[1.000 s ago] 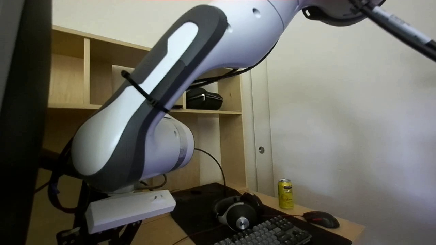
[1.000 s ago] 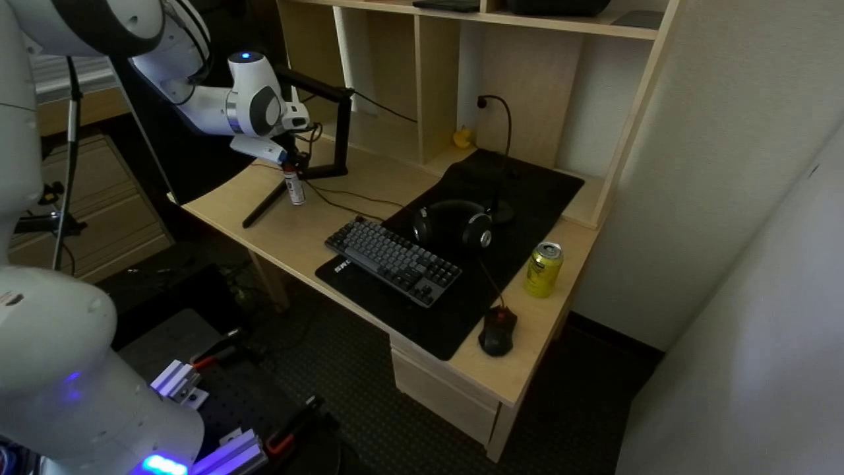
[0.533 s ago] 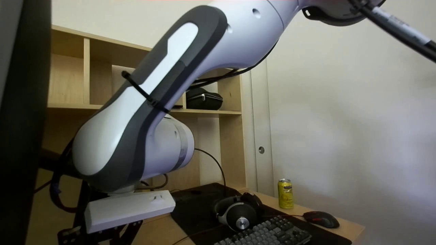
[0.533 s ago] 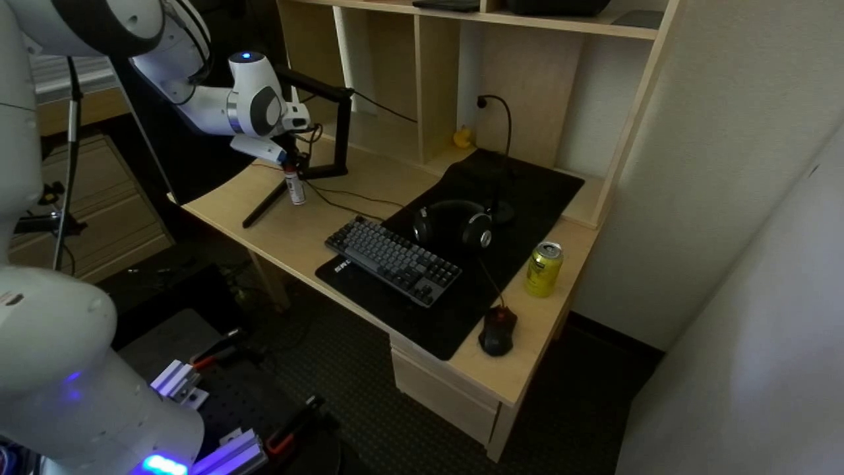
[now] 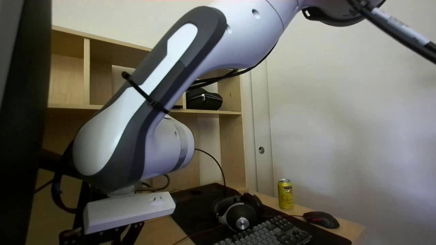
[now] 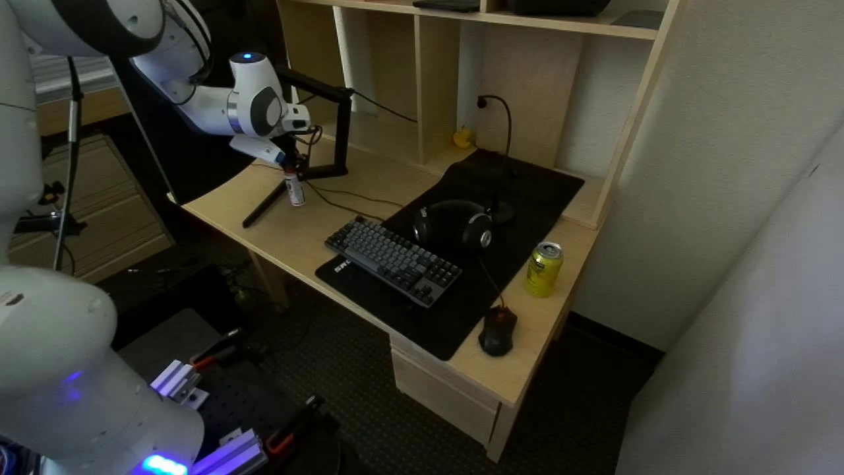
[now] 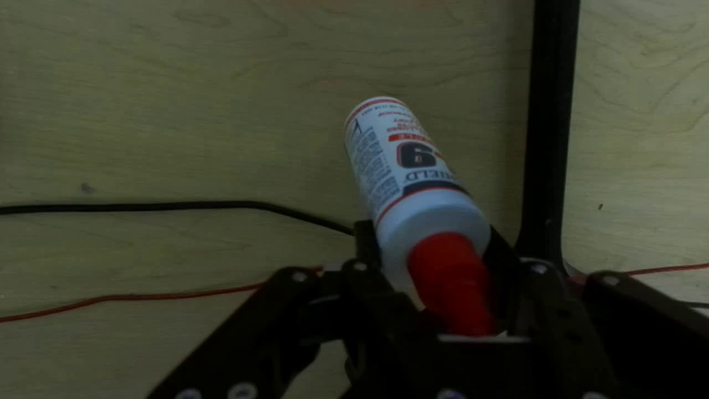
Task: Move the glue forward then move the can from right to left.
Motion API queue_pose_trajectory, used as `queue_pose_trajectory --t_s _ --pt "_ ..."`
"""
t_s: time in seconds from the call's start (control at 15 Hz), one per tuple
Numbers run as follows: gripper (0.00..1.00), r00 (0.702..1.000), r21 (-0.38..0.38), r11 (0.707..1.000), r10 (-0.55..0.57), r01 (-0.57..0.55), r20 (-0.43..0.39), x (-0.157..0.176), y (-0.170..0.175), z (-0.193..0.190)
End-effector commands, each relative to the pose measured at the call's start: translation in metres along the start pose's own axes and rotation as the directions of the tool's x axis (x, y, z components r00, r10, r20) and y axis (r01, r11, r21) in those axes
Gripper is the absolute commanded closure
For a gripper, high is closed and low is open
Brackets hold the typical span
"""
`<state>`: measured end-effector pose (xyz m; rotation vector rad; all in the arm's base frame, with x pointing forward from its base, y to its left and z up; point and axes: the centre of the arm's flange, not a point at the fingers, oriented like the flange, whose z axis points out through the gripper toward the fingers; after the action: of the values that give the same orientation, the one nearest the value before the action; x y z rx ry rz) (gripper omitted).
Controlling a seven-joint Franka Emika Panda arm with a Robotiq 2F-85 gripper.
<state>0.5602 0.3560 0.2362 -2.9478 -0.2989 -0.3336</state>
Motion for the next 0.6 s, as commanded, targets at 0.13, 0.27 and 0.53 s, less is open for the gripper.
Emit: queue_pose_trajectory --t_s 0.13,0.27,0.53 --pt "0.8 0.999 -0.018 0.999 0.047 -0.047 -0.021 0.001 0.001 -0.001" --pt "0.8 0.997 -0.032 0.998 0.057 -0.059 -0.052 0.003 0.003 -0.001" --pt "0.8 0.991 -0.005 0.999 0.036 -0.037 -0.128 0.027 0.022 -0.074"
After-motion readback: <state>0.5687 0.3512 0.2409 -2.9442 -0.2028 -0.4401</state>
